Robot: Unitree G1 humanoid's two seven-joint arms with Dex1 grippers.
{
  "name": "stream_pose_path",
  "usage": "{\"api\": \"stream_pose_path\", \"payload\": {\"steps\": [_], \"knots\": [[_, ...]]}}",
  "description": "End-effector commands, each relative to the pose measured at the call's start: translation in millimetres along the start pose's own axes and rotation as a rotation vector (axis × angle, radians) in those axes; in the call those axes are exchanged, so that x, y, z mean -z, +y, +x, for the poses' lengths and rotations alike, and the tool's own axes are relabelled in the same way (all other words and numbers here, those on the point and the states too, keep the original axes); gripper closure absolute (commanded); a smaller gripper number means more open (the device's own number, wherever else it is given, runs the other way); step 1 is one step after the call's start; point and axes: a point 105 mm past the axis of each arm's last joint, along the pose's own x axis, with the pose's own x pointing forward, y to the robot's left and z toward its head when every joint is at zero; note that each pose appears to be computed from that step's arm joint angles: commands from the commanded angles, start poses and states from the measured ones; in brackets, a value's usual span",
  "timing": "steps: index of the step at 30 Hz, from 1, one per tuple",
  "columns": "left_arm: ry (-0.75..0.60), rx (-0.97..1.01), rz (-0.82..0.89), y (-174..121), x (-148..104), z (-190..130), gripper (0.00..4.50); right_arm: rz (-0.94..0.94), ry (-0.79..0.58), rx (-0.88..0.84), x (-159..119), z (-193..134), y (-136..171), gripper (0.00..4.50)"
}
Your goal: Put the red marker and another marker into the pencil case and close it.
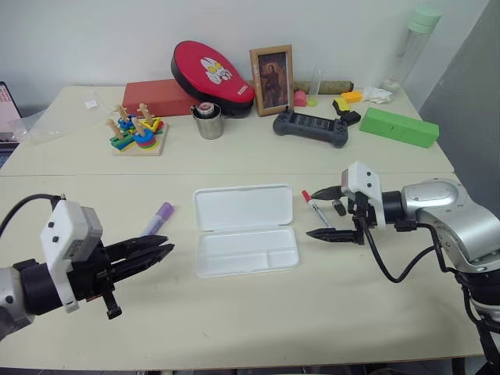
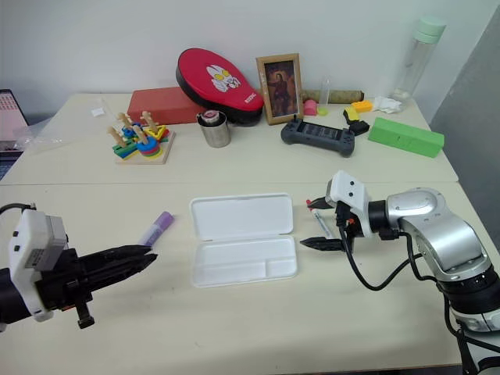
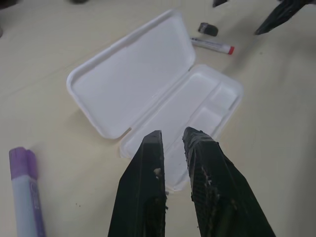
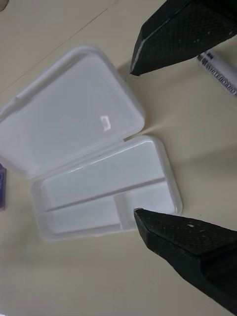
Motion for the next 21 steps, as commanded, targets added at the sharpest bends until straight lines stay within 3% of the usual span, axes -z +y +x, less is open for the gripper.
{"api": "stream_pose_path", "payload": {"steps": [1, 17, 21], "knots": [[-0.001, 0.069, 0.064, -8, -18, 0, 3.76, 0.026, 0.088, 0.126, 12, 4, -19, 0.02], [-0.043, 0.077, 0.107, -9, -26, 18, 3.76, 0.179, 0.253, 0.317, 55, 26, -47, 0.02], [-0.049, 0.073, 0.11, -9, -27, 19, 3.76, 0.248, 0.273, 0.34, 62, 25, -51, 0.88]]}}
